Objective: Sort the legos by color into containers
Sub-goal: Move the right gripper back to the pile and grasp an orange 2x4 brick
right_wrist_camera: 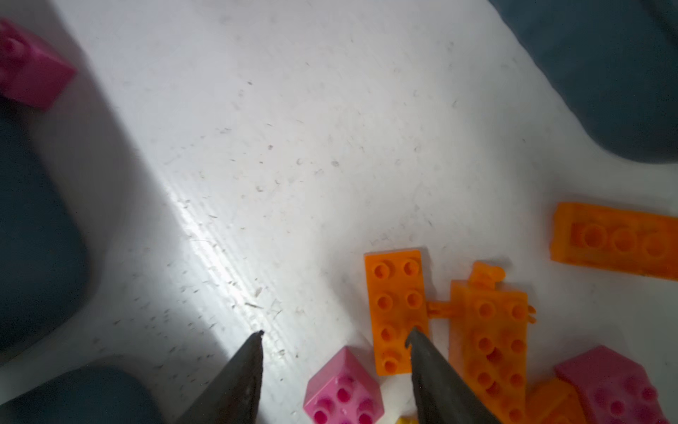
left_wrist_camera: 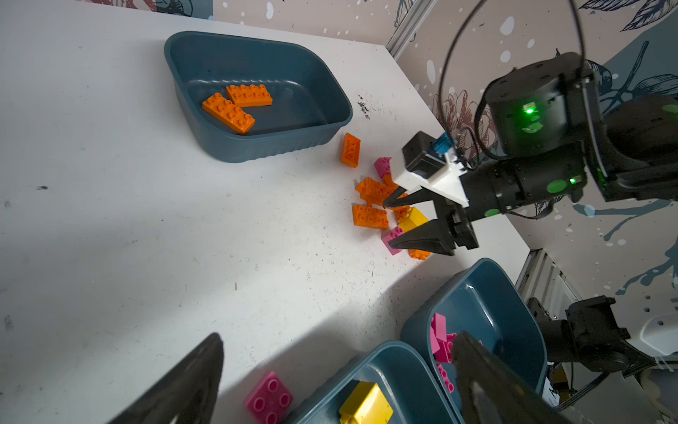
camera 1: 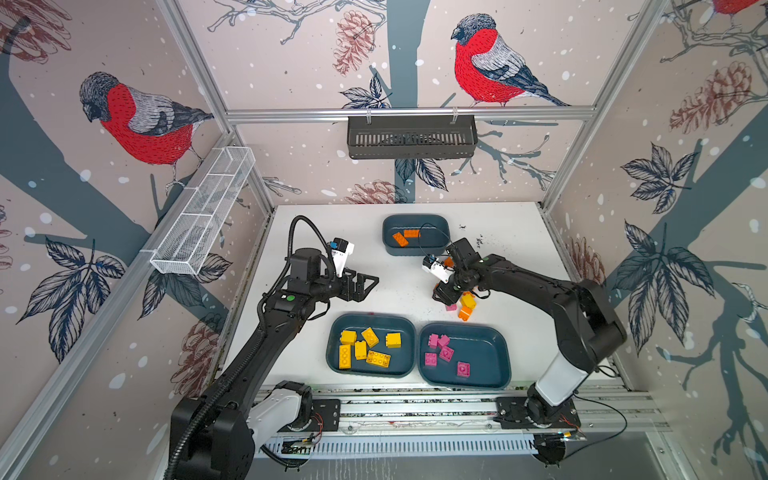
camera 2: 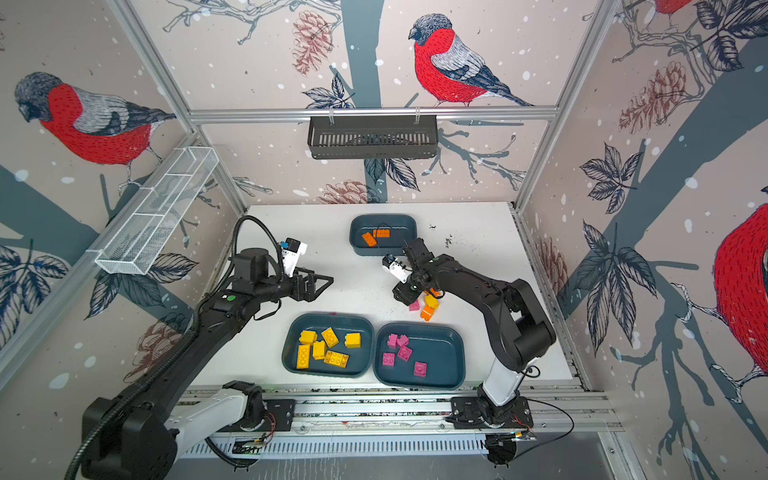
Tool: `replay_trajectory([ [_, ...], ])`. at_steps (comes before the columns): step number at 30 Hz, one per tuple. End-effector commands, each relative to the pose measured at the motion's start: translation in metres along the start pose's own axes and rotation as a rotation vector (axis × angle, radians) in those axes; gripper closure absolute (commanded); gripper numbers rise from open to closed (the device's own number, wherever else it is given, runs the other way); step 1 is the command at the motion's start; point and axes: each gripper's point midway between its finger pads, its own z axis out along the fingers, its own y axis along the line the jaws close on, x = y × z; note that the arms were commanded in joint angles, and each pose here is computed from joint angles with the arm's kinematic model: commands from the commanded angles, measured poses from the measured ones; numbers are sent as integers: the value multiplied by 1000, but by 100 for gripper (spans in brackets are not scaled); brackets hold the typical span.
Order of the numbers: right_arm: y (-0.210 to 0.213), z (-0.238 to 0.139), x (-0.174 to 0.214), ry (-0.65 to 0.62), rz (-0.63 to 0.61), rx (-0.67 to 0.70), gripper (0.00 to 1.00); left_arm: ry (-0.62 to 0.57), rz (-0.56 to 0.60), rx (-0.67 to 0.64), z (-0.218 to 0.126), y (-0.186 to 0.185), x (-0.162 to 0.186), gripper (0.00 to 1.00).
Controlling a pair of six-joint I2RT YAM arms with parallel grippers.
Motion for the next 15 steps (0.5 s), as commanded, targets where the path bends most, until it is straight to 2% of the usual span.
replay_trajectory([
  [1, -11, 11, 11, 78, -23, 41, 36, -15, 11, 4, -2, -1, -4, 4],
  [11, -24, 32, 22, 146, -29, 80, 40, -11, 7, -4, -2, 2, -4, 4],
  [15, -25, 39, 26, 169, -32, 82, 46, -8, 2, -2, 0, 4, -5, 4],
])
